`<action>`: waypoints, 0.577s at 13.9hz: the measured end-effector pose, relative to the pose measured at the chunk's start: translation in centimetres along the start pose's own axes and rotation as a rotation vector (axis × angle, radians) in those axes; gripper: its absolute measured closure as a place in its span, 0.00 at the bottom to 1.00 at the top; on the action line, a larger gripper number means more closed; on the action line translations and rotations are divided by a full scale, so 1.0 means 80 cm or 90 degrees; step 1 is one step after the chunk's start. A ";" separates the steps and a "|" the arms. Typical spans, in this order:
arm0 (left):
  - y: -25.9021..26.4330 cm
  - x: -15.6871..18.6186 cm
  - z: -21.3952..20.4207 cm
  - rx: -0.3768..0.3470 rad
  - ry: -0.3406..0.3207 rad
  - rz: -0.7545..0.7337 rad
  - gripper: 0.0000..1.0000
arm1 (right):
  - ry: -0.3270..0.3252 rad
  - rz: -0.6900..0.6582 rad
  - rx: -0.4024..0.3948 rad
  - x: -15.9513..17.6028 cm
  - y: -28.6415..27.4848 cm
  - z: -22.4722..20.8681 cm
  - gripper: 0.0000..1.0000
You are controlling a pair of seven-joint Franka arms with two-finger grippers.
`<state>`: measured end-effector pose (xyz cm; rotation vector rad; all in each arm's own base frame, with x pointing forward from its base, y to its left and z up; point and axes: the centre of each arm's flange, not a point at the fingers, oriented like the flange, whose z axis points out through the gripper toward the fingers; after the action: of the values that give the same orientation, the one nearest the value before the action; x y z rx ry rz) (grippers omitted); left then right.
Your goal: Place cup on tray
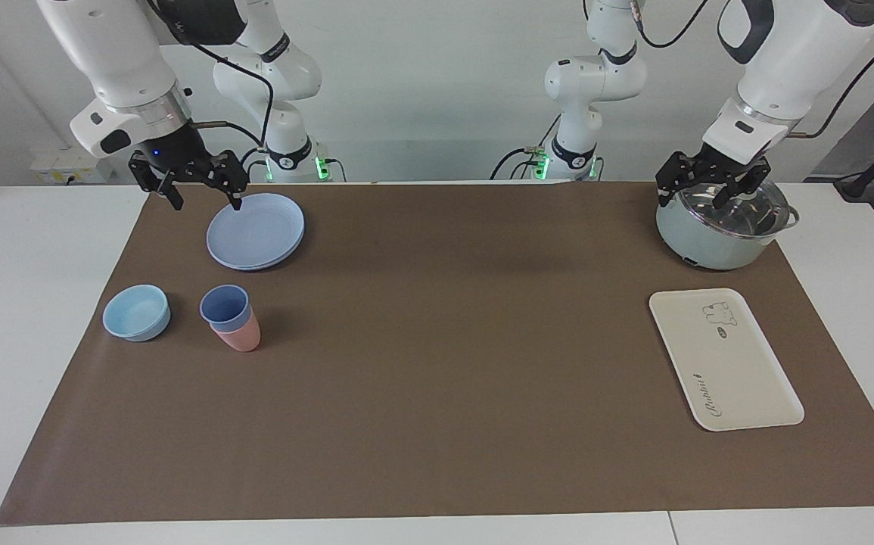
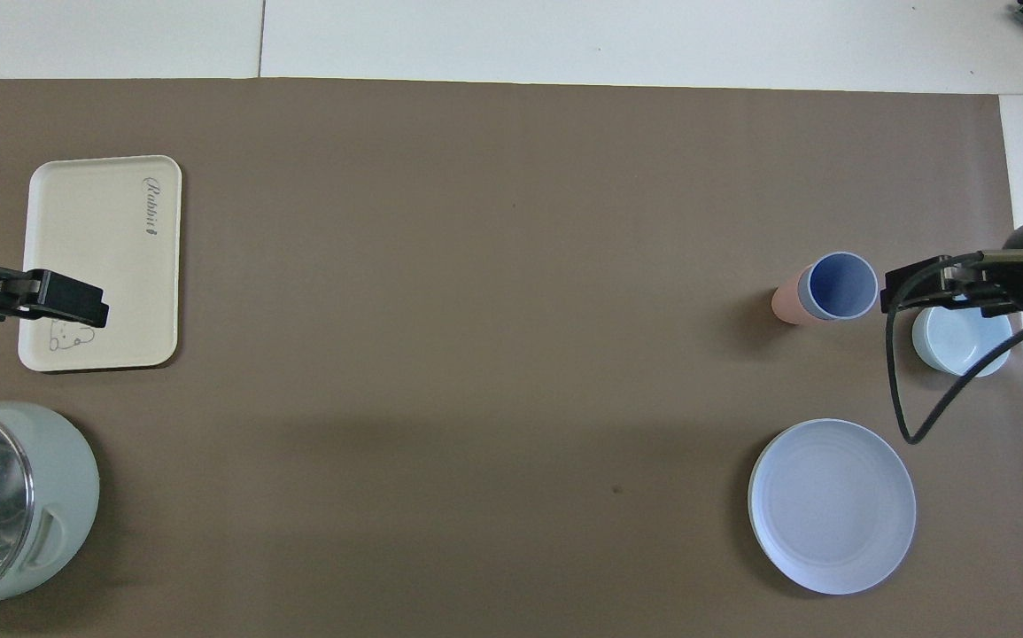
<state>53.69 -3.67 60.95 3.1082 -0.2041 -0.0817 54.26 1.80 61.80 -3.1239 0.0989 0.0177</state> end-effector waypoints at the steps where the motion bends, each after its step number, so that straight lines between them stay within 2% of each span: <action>1: 0.000 0.000 0.000 0.000 0.000 0.000 0.00 | 0.008 0.007 0.001 0.002 0.007 -0.002 0.03; 3: 0.000 0.000 0.000 0.000 0.000 0.000 0.00 | 0.023 0.048 0.002 0.007 0.029 -0.005 0.07; 8: 0.000 0.000 0.000 0.000 0.000 0.000 0.00 | 0.035 0.273 0.012 0.038 0.105 0.009 0.10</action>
<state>53.70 -3.65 60.95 3.1083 -0.2034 -0.0817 56.78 -6.76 60.94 -3.0166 0.7589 -0.0632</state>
